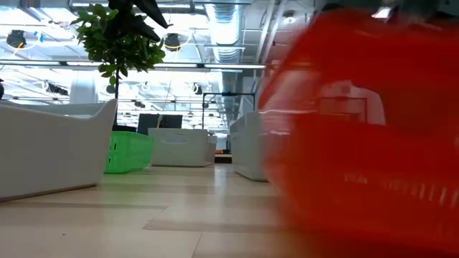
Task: Stack baskets by color
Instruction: Stack the red bin on the red bins
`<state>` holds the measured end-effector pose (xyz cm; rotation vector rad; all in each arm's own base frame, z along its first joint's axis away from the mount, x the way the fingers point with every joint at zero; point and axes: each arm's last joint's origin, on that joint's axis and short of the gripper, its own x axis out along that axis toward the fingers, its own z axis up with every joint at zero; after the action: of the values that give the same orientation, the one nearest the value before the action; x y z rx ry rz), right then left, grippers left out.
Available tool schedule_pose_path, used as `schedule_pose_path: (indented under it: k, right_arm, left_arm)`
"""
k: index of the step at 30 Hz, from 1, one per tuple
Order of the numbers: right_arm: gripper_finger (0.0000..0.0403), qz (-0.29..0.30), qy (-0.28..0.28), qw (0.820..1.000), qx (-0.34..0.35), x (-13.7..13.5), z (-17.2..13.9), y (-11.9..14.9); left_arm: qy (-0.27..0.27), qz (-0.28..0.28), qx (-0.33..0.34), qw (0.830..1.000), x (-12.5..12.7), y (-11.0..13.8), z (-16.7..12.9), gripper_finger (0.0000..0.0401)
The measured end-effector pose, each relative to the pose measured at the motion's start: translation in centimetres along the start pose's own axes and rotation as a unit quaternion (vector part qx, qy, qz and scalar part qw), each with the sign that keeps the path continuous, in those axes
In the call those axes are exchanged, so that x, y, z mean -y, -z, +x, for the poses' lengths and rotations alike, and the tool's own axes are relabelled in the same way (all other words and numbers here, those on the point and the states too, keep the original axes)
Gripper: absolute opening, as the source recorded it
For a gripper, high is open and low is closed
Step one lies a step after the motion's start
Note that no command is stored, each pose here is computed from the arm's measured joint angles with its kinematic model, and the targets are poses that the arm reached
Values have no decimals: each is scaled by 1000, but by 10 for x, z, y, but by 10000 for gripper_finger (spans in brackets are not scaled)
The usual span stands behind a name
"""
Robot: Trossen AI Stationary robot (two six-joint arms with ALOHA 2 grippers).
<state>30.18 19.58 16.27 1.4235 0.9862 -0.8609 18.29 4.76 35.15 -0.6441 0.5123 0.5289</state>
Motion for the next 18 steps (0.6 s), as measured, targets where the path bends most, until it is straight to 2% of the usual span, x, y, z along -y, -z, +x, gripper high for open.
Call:
schedule_pose_path:
  k: [4, 9, 13, 18]
  right_arm:
    - [13, 0, -16, 1000, -2, -6, -14, -7]
    - [11, -27, -77, 996, 20, -17, -72, -33]
    - [6, -60, -86, 992, 75, -15, -121, -77]
    - [11, -93, -64, 980, 161, -3, -173, -157]
  left_arm:
    - [0, 2, 0, 1000, 0, 0, 0, 155]
    - [1, 10, 0, 1000, 0, 0, 0, 155]
    - [1, 17, 1, 1000, 0, 0, 0, 155]
    - [4, 18, 5, 1000, 1, -1, 0, 155]
